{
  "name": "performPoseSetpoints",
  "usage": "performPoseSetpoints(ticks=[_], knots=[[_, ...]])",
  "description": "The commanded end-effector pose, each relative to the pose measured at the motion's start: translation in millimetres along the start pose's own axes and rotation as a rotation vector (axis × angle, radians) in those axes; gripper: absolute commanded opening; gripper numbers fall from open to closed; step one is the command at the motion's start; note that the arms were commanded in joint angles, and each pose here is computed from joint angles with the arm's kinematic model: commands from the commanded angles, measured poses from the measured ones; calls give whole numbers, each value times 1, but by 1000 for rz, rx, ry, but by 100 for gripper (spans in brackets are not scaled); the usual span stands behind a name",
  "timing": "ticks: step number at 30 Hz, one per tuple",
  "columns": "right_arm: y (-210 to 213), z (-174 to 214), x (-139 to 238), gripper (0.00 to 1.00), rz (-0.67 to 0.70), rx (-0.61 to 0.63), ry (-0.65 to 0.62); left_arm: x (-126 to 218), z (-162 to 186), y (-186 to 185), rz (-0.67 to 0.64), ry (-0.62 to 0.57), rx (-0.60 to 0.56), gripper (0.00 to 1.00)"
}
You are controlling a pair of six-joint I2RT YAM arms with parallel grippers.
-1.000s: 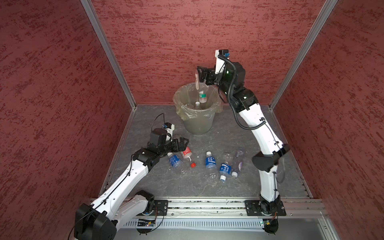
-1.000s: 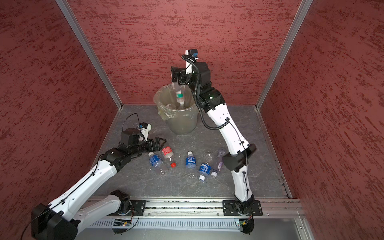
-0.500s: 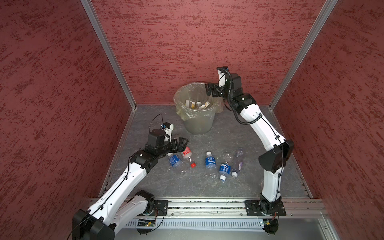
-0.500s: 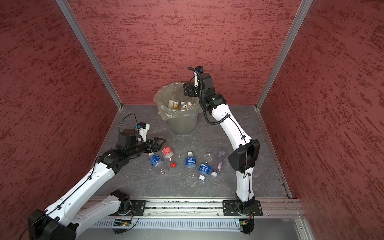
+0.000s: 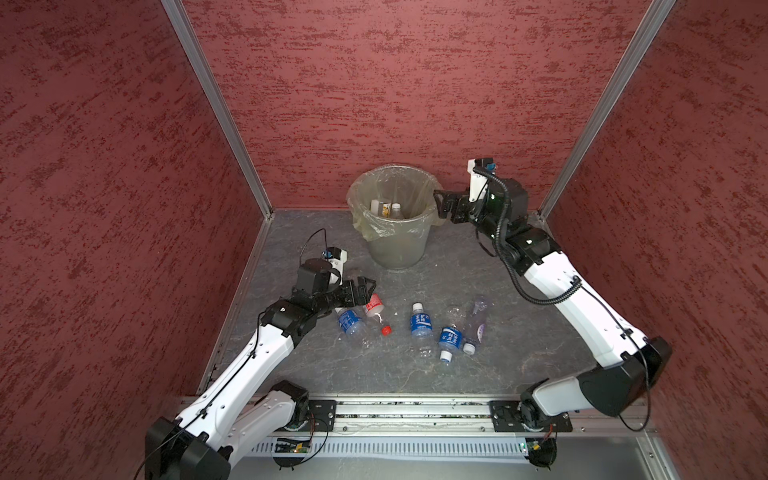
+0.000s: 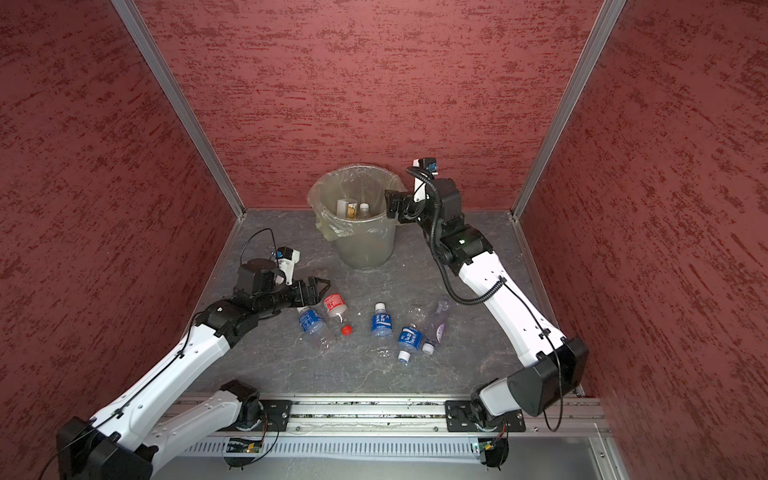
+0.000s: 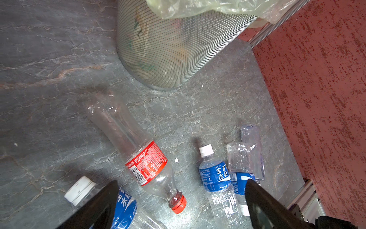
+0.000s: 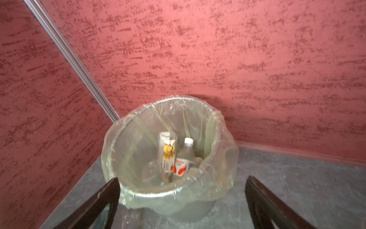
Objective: Throw the plastic bottles in the bin
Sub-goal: 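Withdraw the right gripper from the bin back toward the table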
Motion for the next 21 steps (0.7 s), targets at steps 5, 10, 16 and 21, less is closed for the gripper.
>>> performPoseSetpoints(ticks=[5,10,16,21], knots=[[-15,14,46,99,39,-43,-37,-2,-2,3,-34,10,-5,99],[-22,35,65,99,48,-60,-7,-7,-2,6,-57,25,-1,99],[-30,58,78,99,66,-64,33,-14,-3,7,-80,44,7,99],[-35,73,84,99,73,-68,60,-22,1,9,-98,73,22,97]])
Point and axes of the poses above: each gripper's point midway between its finger pads, its own x axis back along the fingers, its own y axis along the line the jaws close on, z = x × y, the point moved 2 cm from there along x, back along the fingers, and after that the axes turned 1 degree about -x, right-handed, at the moved point
